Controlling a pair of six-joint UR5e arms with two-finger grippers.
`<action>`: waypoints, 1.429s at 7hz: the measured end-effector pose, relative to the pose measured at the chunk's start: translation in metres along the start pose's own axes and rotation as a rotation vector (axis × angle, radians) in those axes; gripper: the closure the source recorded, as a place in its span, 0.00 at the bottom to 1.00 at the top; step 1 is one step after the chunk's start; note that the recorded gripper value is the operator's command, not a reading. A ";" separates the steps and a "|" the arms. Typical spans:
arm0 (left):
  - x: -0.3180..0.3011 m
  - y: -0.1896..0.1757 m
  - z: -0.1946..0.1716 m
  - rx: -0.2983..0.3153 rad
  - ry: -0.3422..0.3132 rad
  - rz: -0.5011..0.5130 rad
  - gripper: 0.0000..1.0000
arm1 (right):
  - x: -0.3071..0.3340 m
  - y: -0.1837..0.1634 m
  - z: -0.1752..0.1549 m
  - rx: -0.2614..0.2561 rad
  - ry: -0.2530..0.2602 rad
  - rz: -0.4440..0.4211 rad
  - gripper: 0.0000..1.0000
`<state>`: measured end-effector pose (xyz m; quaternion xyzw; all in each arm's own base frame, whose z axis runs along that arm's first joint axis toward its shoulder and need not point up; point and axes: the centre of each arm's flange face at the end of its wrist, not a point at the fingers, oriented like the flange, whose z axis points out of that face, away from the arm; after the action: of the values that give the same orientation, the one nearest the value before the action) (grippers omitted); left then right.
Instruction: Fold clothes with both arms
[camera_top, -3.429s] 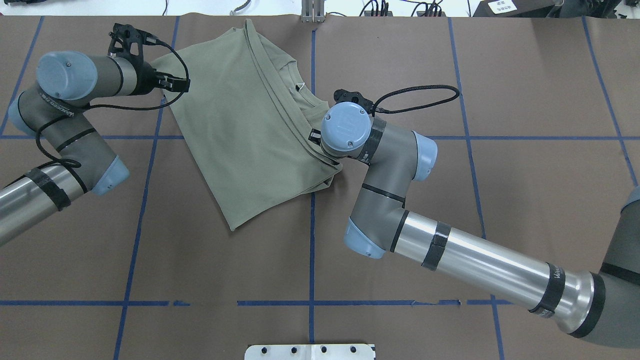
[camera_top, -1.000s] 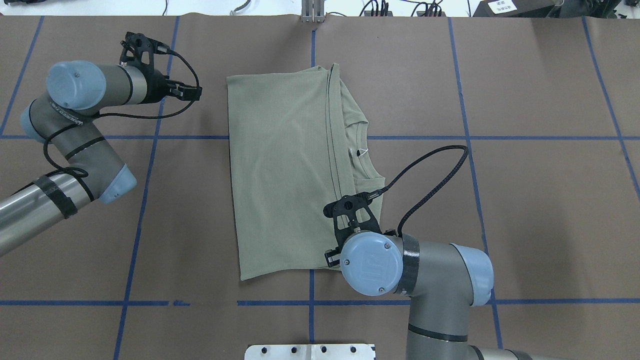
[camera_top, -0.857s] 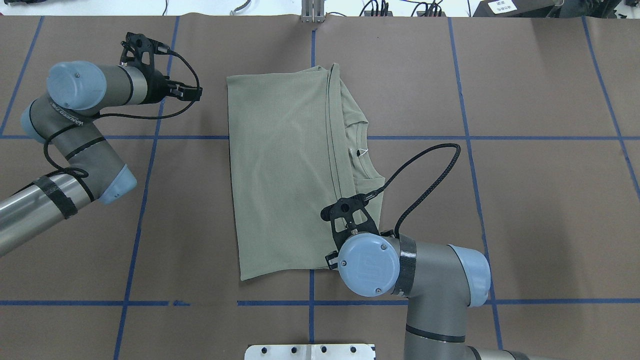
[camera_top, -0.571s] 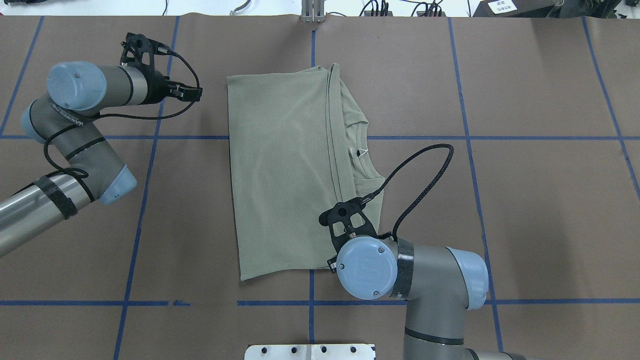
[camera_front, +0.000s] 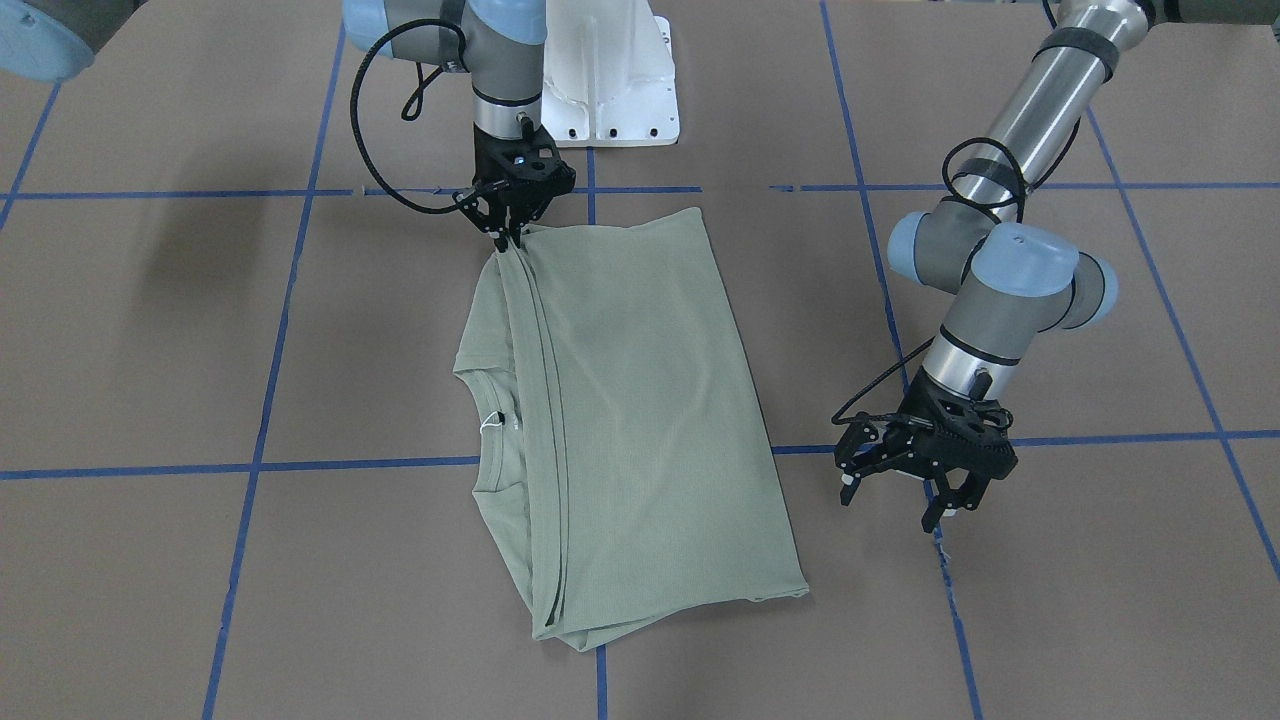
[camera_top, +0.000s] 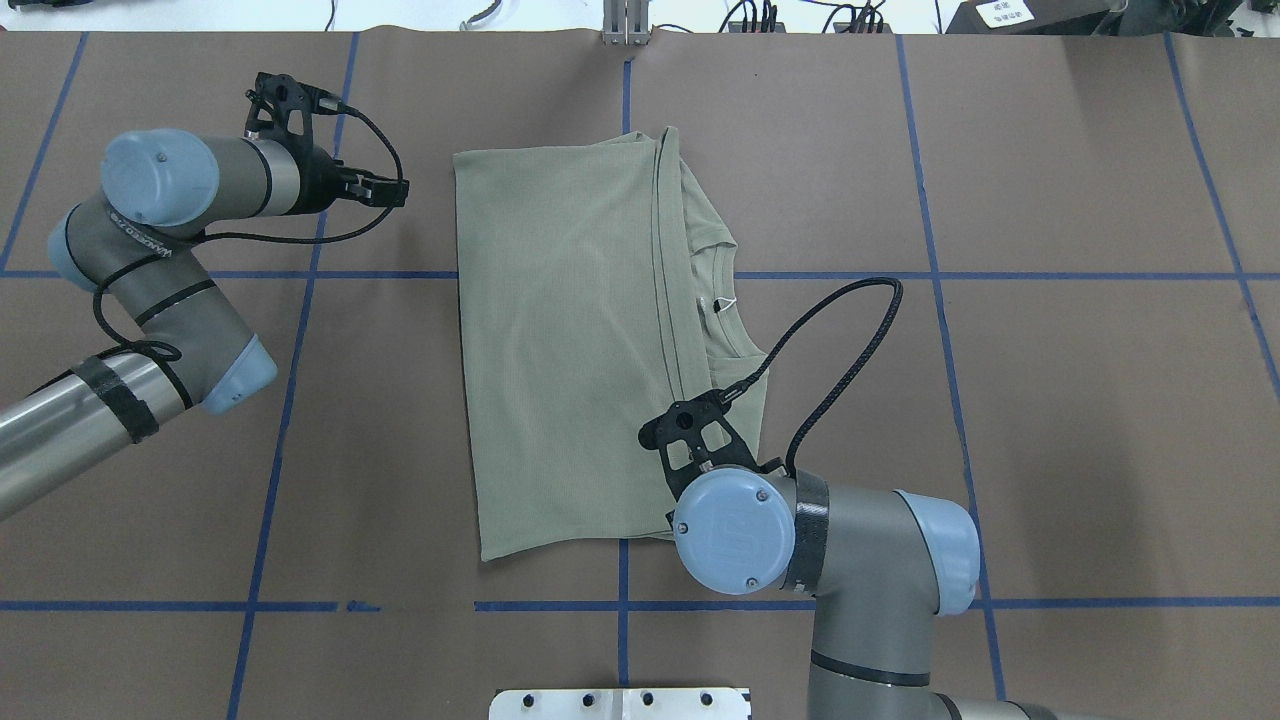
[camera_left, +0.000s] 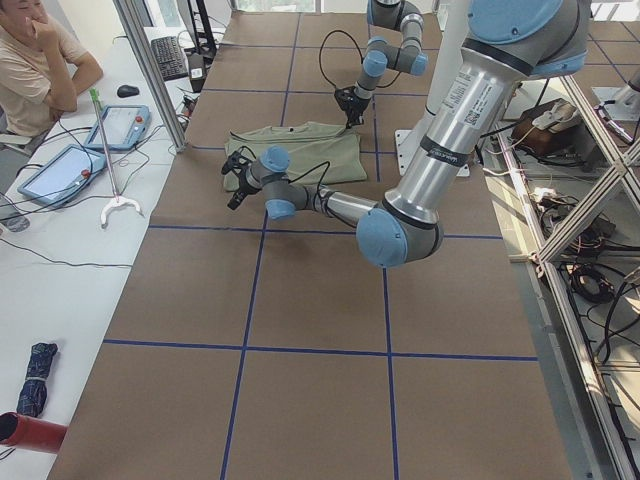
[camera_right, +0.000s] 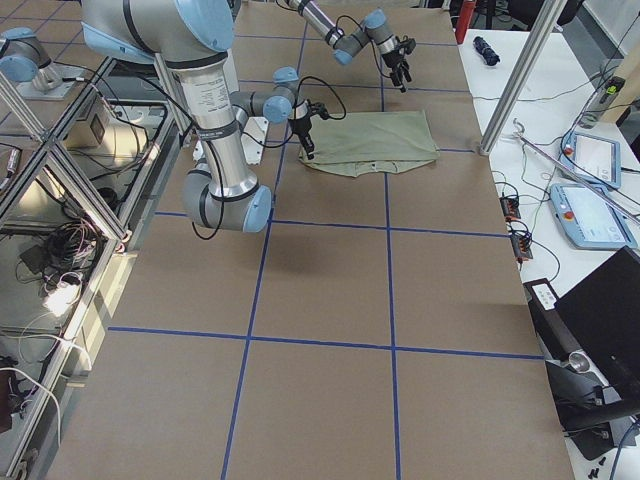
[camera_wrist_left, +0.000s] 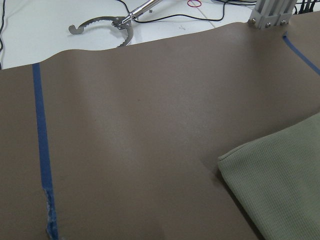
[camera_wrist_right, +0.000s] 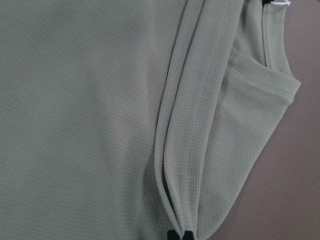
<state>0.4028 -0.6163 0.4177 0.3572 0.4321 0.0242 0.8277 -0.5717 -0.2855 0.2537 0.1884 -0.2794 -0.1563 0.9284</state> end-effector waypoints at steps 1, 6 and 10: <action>0.001 0.000 0.000 -0.001 0.001 -0.001 0.00 | 0.008 -0.003 -0.002 0.005 0.004 0.012 1.00; 0.003 0.003 0.001 -0.004 0.004 0.001 0.00 | 0.010 0.061 -0.003 -0.008 -0.012 0.487 0.00; 0.014 0.004 -0.012 -0.025 0.059 -0.022 0.00 | 0.005 0.046 -0.026 0.084 -0.141 0.569 0.00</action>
<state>0.4039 -0.6013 0.4056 0.3412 0.4598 0.0311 0.8192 -0.5445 -0.2406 0.2560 0.1291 -0.3911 0.1094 0.9047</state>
